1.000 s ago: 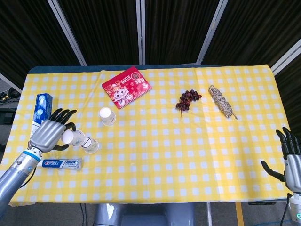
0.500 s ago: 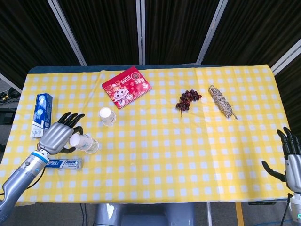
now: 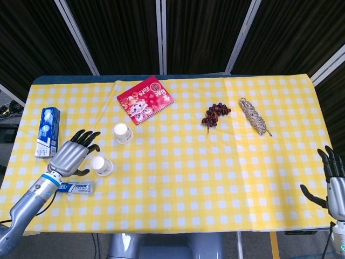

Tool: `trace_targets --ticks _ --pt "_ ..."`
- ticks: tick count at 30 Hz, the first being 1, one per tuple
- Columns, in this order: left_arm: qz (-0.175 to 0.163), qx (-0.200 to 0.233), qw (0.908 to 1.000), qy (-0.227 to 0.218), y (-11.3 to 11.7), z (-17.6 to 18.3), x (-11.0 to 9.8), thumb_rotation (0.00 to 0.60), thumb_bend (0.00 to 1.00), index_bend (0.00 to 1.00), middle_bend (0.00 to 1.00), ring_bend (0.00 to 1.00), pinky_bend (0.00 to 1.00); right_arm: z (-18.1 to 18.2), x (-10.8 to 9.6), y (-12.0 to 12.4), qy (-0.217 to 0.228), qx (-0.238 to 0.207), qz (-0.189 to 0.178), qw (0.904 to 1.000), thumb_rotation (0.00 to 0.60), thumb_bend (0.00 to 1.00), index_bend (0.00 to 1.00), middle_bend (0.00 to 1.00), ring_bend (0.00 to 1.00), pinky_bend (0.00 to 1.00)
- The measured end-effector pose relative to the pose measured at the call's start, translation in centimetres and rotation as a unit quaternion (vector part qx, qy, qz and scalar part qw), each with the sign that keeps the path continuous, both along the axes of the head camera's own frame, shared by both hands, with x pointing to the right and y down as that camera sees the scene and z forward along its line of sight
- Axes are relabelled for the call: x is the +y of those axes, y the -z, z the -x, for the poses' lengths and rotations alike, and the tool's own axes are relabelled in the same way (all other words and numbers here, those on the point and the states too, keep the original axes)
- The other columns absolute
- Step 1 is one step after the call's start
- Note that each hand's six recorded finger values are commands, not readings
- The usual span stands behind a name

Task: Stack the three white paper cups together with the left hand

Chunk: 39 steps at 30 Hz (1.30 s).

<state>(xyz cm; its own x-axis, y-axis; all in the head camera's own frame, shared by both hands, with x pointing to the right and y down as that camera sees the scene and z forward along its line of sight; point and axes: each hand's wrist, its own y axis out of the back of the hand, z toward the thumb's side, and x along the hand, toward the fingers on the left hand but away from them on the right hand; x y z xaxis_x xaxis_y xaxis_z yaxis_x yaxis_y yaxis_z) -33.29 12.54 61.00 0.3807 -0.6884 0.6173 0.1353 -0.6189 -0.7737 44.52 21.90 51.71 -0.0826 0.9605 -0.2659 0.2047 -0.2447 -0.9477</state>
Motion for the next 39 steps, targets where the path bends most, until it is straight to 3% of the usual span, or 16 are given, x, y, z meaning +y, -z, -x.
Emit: trace_targets --ticks 7,13,17,24,29,34,39 --pt "-0.02 0.013 0.9995 0.021 0.9 0.0 -1.5 0.6 0.19 0.02 0.0 0.0 0.0 0.0 0.0 -0.2 -0.001 0.001 0.005 1.0 0.6 0.11 0.05 0.0 0.0 0.0" --pt "-0.032 -0.005 0.9989 0.033 0.6 0.0 -3.6 0.6 0.19 0.02 0.0 0.0 0.0 -0.2 0.0 -0.5 -0.003 0.003 0.011 0.9999 0.6 0.11 0.05 0.0 0.0 0.0" --pt "-0.036 -0.022 0.9983 0.041 -0.2 -0.1 -5.1 0.6 0.14 0.02 0.0 0.0 0.0 -0.5 -0.1 -0.7 -0.007 0.004 0.013 0.9999 0.6 0.11 0.05 0.0 0.0 0.0" --pt "-0.032 -0.065 0.9961 0.05 -3.1 -0.8 -7.7 0.6 0.12 0.08 0.0 0.0 0.0 -1.1 -0.3 -1.3 -0.017 0.009 0.023 0.9995 0.6 0.11 0.05 0.0 0.0 0.0" --pt "-0.024 -0.089 0.9948 0.043 -5.6 -2.2 -9.3 0.6 0.12 0.19 0.0 0.0 0.0 -1.9 -0.5 -1.9 -0.028 0.015 0.029 0.9991 0.6 0.11 0.05 0.0 0.0 0.0" --pt "-0.016 -0.093 0.995 0.034 -7.4 -4.4 -10.4 0.6 0.25 0.21 0.0 0.0 0.0 -2.2 -0.6 -2.0 -0.033 0.016 0.029 0.9989 0.6 0.11 0.05 0.0 0.0 0.0" --pt "-0.011 -0.086 0.9959 0.024 -8.2 -6.7 -11.1 0.6 0.25 0.21 0.0 0.0 0.0 -2.6 -0.7 -2.0 -0.04 0.013 0.03 0.9987 0.6 0.11 0.05 0.0 0.0 0.0"
